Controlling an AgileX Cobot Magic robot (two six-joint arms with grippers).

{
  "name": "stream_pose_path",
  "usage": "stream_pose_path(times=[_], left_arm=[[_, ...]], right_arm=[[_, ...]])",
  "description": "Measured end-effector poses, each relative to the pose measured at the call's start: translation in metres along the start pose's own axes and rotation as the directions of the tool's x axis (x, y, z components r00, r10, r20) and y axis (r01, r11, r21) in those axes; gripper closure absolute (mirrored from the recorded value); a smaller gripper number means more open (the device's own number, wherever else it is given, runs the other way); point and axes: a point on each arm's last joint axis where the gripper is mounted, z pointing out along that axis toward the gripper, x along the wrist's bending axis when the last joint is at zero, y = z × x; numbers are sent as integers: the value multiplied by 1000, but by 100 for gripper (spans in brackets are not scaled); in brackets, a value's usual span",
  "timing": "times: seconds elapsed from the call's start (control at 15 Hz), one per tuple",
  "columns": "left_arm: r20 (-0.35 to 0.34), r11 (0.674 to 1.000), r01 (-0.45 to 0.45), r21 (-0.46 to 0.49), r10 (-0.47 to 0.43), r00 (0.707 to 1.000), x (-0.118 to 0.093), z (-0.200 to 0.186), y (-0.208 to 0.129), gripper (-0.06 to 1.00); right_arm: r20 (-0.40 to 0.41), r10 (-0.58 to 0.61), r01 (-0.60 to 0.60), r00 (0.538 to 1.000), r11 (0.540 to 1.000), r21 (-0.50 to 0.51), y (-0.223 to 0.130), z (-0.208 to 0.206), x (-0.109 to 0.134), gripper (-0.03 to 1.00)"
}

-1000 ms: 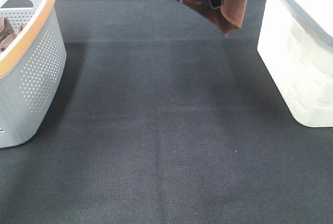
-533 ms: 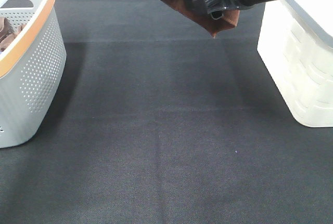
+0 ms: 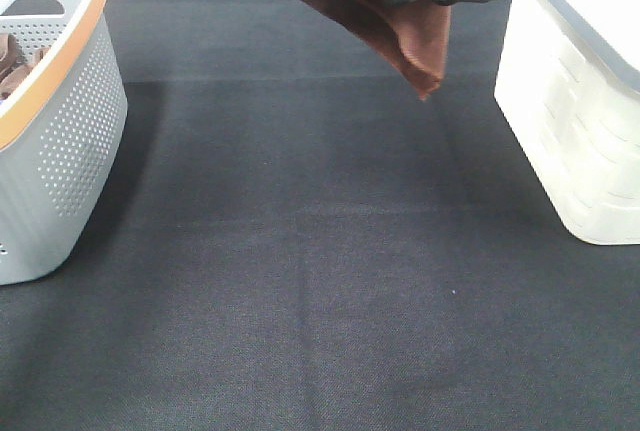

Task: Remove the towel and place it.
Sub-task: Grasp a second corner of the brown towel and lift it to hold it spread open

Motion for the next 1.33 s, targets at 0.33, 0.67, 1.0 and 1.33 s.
stream_pose_path(times=[0.33, 0.67, 1.0, 1.33], left_arm=[[-102, 999, -50, 5, 50, 994, 22, -28, 18, 94], [-249, 980, -88, 179, 132, 960, 38, -35, 6, 94], [-390, 917, -76, 392, 241, 889, 54, -46, -9, 94], [-515, 832, -83, 548, 414, 750, 73, -62, -13, 94]], right_arm=[[-14, 70, -68, 997, 988, 136, -9, -10, 5, 97], [-33, 92, -82, 995, 967, 241, -15, -24, 11, 97], [-27, 103, -90, 994, 948, 304, -7, -31, 11, 97], [190, 104, -155, 976, 949, 276, 30, -51, -8, 97]])
